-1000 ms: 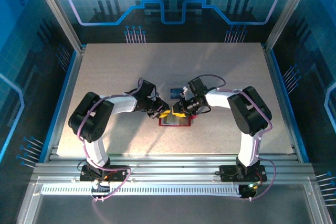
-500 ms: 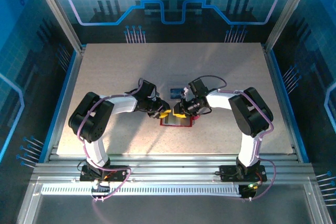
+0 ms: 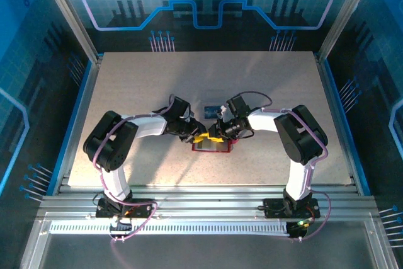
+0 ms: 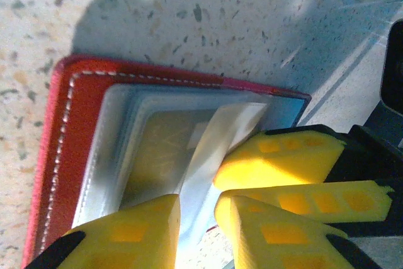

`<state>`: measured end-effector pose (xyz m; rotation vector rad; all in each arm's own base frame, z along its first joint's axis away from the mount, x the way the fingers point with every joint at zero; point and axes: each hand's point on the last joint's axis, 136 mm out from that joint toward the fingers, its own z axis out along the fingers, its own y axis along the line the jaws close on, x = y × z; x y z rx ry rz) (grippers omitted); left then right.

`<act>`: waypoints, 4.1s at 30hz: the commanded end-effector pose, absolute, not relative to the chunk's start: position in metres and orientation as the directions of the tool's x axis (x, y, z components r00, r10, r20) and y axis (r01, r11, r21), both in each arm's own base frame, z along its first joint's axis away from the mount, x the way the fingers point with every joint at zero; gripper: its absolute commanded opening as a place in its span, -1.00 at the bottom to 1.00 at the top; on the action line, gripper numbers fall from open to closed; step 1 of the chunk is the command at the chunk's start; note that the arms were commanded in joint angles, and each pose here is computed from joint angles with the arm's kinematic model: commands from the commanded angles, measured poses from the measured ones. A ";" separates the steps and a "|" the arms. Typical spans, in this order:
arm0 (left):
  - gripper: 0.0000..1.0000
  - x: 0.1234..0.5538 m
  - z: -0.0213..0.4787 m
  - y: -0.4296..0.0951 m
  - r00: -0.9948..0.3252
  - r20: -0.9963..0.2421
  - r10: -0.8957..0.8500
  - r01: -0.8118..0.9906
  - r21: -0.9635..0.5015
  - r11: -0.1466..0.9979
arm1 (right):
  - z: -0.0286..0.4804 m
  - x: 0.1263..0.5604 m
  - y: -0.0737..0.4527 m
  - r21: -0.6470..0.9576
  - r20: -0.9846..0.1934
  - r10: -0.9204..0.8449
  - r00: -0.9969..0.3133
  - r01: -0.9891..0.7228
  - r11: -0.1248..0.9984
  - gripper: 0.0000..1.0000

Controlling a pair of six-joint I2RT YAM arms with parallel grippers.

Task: Take the credit cards out of the card holder

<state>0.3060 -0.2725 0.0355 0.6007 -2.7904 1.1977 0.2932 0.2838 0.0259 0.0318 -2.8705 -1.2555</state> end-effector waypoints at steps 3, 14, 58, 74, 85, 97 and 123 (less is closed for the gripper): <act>-0.41 0.300 0.035 -0.274 -0.928 0.201 -0.313 -0.365 -0.652 0.665 | 0.022 0.289 0.278 0.744 0.014 -0.009 -1.000 0.004 0.669 -0.44; -0.27 0.302 0.046 -0.263 -0.937 0.141 -0.321 -0.337 -0.610 0.717 | 0.017 0.290 0.277 0.764 0.019 0.007 -1.000 0.019 0.645 -0.46; -0.33 0.317 0.072 -0.307 -0.954 0.158 -0.256 -0.288 -0.723 0.629 | 0.083 0.298 0.237 0.738 -0.126 0.111 -0.986 -0.018 0.675 -0.43; 0.04 0.316 0.068 -0.341 -0.967 0.170 -0.187 -0.253 -0.688 0.680 | 0.103 0.297 0.193 0.722 -0.181 0.207 -0.962 0.012 0.692 -0.41; 0.11 0.310 0.052 -0.346 -0.969 0.174 -0.173 -0.243 -0.600 0.762 | 0.106 0.289 0.178 0.731 -0.199 0.261 -0.944 0.034 0.681 -0.39; 0.13 0.301 0.037 -0.355 -0.969 0.197 -0.149 -0.238 -0.591 0.771 | 0.109 0.290 0.178 0.747 -0.200 0.277 -0.940 0.036 0.663 -0.39; 0.11 0.326 0.061 -0.265 -0.929 0.077 -0.362 -0.315 -0.679 0.663 | 0.104 0.316 0.267 0.739 -0.137 0.081 -0.987 -0.048 0.672 -0.41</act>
